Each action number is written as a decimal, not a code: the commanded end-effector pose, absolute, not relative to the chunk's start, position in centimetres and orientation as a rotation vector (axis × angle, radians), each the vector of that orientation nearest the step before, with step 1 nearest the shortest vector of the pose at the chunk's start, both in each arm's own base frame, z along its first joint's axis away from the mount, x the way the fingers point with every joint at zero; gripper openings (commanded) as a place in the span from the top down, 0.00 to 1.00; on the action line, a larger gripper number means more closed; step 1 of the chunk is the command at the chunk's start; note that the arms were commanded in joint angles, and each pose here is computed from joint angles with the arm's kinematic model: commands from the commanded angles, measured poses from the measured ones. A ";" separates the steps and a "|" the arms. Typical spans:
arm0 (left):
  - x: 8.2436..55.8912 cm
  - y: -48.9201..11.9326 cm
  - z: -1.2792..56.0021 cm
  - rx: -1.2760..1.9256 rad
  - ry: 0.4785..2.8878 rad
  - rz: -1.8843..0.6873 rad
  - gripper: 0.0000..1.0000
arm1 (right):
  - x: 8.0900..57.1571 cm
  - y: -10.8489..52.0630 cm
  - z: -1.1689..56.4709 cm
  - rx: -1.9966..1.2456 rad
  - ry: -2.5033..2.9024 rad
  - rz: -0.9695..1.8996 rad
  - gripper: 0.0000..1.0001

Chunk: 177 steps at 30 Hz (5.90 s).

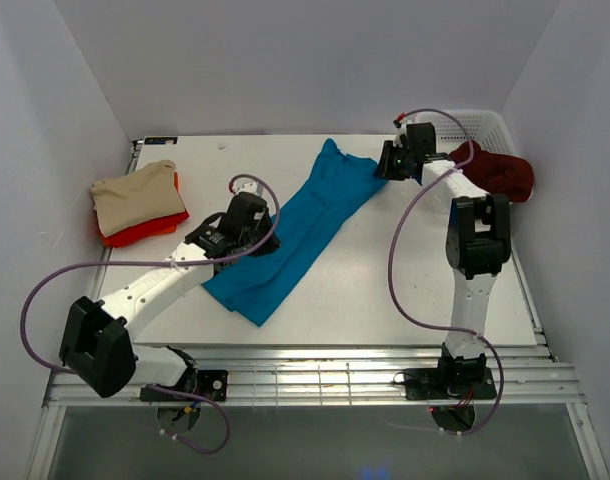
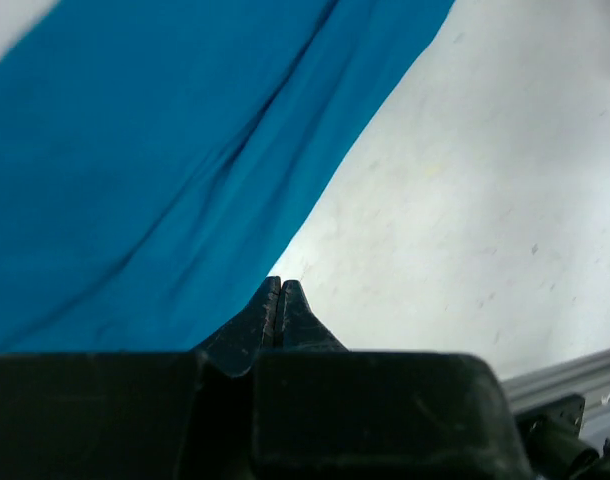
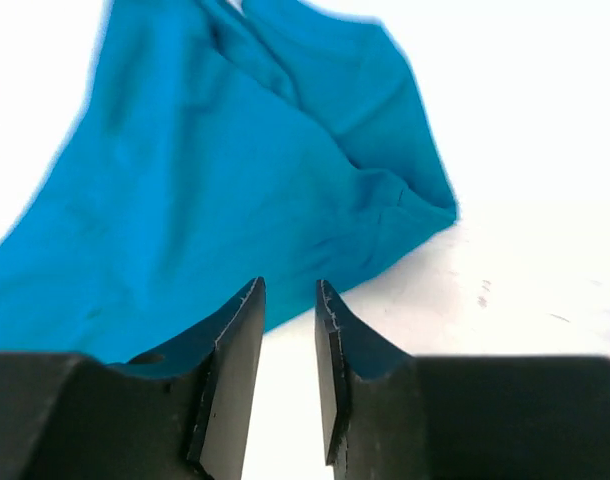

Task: Fold and stack the t-shirts
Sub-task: Rotate the tshirt 85 degrees, then grab the bottom of the folded rectangular tshirt with both arms

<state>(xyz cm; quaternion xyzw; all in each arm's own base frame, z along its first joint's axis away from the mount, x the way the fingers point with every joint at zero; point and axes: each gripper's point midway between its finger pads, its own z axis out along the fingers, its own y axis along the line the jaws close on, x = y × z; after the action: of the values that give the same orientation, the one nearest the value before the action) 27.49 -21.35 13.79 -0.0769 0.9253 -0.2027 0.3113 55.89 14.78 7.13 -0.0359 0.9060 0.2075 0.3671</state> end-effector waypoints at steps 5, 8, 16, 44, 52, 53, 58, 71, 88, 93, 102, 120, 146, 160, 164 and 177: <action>36.1 -23.9 15.9 0.020 2.304 -0.370 1.00 | 52.4 15.2 24.4 -0.245 1.985 0.409 0.66; 37.5 -23.0 11.5 0.058 2.416 -0.194 1.00 | 49.4 15.2 22.2 -0.244 2.097 0.379 0.67; 34.7 -21.1 6.9 0.090 2.517 -0.123 1.00 | 45.7 15.1 16.3 -0.214 2.251 0.378 0.92; 25.0 -18.9 9.7 0.043 2.603 -0.330 1.00 | 46.7 19.2 6.8 -0.216 2.440 0.427 0.92; 20.9 -18.2 7.8 0.077 2.689 -0.384 1.00 | 49.4 19.2 8.4 -0.187 2.392 0.380 0.92; 20.7 -18.1 7.5 0.080 2.698 -0.379 1.00 | 49.5 19.3 7.4 -0.189 2.416 0.374 0.92; 19.7 -17.8 6.7 0.090 2.724 -0.377 1.00 | 52.0 19.8 6.9 -0.199 2.404 0.348 0.92; 17.4 -18.2 4.3 0.096 2.843 -0.394 1.00 | 53.0 19.5 1.8 -0.223 2.490 0.290 0.92; 16.1 -20.2 1.7 0.123 2.918 -0.426 1.00 | 54.4 20.6 1.3 -0.221 2.482 0.345 0.92; 15.6 -21.6 0.4 0.170 2.949 -0.424 1.00 | 54.8 21.9 1.0 -0.225 2.486 0.416 0.92; 16.0 -24.5 -0.5 0.222 2.951 -0.528 1.00 | 55.4 24.8 1.6 -0.273 2.437 0.619 0.90; 14.9 -30.8 1.6 0.434 2.947 -0.655 1.00 | 57.7 25.6 3.2 -0.281 2.366 0.665 0.82; 17.1 -38.9 3.0 0.658 2.815 -0.680 1.00 | 59.2 20.0 8.4 -0.351 2.278 0.494 0.70; 28.1 -43.0 19.6 0.461 2.157 -0.673 0.68 | 47.8 17.3 25.2 -0.356 2.006 0.298 0.43; 29.4 -39.1 22.6 0.328 2.058 -0.556 0.54 | 42.1 17.4 23.1 -0.318 2.097 0.269 0.43; 22.5 -25.7 10.5 0.304 2.404 -0.163 0.52 | 25.7 19.6 11.4 -0.246 2.459 0.339 0.44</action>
<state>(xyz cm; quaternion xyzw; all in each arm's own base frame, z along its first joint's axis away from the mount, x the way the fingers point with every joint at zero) 24.26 -28.36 12.25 0.1297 0.9107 -0.0940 0.3807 26.33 19.35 9.49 -0.1415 0.9386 0.1121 0.2940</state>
